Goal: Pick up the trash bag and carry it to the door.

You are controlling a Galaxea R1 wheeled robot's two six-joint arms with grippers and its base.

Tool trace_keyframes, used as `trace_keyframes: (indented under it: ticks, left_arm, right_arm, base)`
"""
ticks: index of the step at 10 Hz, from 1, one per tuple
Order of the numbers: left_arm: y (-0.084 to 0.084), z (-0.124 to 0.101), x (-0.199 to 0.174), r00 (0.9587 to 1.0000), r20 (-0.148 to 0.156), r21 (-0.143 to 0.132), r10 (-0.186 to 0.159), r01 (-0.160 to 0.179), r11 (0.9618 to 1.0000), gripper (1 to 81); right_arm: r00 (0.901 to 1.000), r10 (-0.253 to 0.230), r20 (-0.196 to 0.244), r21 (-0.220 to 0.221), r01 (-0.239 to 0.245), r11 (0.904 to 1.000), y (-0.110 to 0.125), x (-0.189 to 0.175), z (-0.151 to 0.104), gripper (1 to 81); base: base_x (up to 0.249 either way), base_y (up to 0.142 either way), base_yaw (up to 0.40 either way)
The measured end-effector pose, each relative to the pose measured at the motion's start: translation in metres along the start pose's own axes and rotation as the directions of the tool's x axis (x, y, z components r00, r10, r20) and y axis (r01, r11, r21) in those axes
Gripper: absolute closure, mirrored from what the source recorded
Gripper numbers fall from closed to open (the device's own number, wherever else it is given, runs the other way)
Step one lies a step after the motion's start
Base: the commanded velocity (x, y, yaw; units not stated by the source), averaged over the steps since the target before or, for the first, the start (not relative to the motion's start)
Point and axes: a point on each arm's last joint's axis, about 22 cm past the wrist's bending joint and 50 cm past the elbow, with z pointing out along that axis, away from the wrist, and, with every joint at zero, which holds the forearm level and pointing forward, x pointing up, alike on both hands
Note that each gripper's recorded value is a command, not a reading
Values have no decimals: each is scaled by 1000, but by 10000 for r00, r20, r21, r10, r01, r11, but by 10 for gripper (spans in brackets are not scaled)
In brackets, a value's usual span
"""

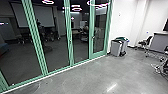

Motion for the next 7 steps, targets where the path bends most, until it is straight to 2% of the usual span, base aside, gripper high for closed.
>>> trace_keyframes:
  ticks: [6,7]
  left_arm:
    - [0,0,0,10000,-4,0,0,0,10000,811]
    - [0,0,0,10000,0,0,0,0,10000,811]
  right_arm:
    - [10000,-4,0,-4,4,10000,0,0,0,10]
    - [10000,-4,-1,-8,4,10000,0,0,0,10]
  base:
    - [136,-67,0]
    - [136,0,0]
